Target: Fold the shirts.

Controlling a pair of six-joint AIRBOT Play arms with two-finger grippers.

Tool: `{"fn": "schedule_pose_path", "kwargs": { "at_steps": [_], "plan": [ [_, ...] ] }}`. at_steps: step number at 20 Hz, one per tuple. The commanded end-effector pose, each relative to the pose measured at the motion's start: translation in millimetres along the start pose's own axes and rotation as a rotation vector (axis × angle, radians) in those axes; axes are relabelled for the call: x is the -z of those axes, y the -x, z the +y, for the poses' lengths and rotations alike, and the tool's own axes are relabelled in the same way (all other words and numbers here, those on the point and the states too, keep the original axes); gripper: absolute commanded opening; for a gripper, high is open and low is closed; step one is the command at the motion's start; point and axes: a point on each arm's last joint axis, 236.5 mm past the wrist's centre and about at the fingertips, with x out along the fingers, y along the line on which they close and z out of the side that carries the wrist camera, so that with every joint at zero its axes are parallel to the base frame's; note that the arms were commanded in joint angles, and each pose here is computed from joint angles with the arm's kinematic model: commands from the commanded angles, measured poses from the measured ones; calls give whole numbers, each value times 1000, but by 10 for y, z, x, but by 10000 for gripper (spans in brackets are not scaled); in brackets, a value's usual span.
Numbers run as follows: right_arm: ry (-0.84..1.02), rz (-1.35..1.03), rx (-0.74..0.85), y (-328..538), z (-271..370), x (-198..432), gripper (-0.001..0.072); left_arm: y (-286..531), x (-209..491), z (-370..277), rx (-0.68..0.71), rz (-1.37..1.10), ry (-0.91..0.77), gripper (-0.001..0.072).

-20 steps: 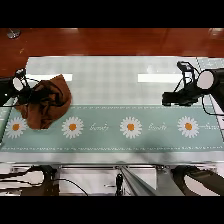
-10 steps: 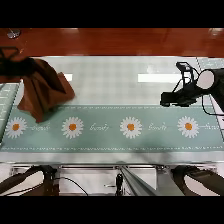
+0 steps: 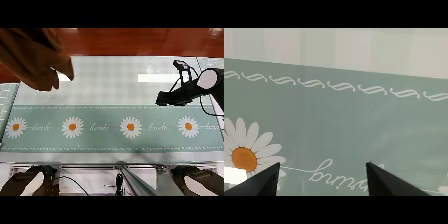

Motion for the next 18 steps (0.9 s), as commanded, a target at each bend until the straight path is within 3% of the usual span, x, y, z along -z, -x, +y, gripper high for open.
{"fn": "schedule_pose_path", "kwargs": {
  "at_steps": [1,4,6,12,16,17,18],
  "plan": [
    [6,-77,-5,154,48,-98,621,265,33,-976,254,-9,-34,31],
    [-5,-161,105,424,-193,-150,621,305,439,-1633,446,16,-43,30],
    [-23,-225,167,625,-333,-184,621,181,1000,-1729,474,101,23,30],
    [-32,-232,196,755,-396,-108,621,19,3518,-803,235,631,176,32],
    [-37,-226,176,724,-352,-108,621,332,4526,-160,81,852,178,42],
    [-39,-218,174,702,-350,-102,621,386,4626,-70,58,884,181,206],
    [-39,-206,179,666,-362,-99,621,433,4672,0,39,917,183,639]
  ]
}}
